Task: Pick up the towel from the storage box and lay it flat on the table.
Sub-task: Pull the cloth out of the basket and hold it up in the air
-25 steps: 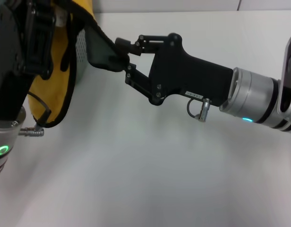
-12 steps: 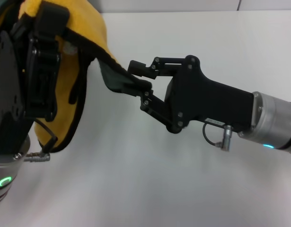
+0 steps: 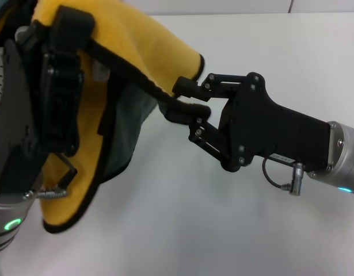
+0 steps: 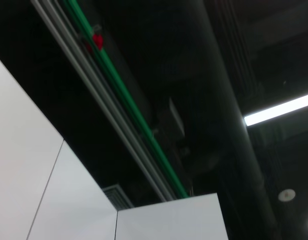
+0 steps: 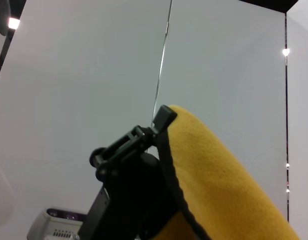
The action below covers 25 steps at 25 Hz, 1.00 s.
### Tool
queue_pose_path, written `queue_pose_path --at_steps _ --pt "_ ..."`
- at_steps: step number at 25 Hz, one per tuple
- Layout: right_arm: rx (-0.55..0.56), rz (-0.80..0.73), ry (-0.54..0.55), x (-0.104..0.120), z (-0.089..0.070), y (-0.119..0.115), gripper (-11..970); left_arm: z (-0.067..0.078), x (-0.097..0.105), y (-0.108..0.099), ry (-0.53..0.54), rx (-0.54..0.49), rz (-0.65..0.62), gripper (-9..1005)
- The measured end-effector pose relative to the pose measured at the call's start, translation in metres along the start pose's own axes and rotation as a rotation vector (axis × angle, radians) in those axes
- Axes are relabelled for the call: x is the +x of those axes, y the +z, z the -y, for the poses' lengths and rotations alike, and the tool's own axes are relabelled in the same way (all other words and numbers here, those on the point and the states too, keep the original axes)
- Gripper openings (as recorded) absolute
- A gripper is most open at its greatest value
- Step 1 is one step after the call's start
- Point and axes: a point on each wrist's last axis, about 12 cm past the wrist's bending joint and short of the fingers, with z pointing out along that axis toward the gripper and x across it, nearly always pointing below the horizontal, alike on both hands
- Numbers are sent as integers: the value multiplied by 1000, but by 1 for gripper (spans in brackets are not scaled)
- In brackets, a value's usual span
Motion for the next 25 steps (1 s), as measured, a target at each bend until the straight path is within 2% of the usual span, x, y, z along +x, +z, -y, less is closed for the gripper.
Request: queue_pose_path --at_steps 10,25 --pt "9 -16 15 3 -1 -3 202 -8 0 -9 51 -74 -24 123" --pt "43 -56 44 11 -1 -11 184 -15 0 -9 69 -96 -26 136"
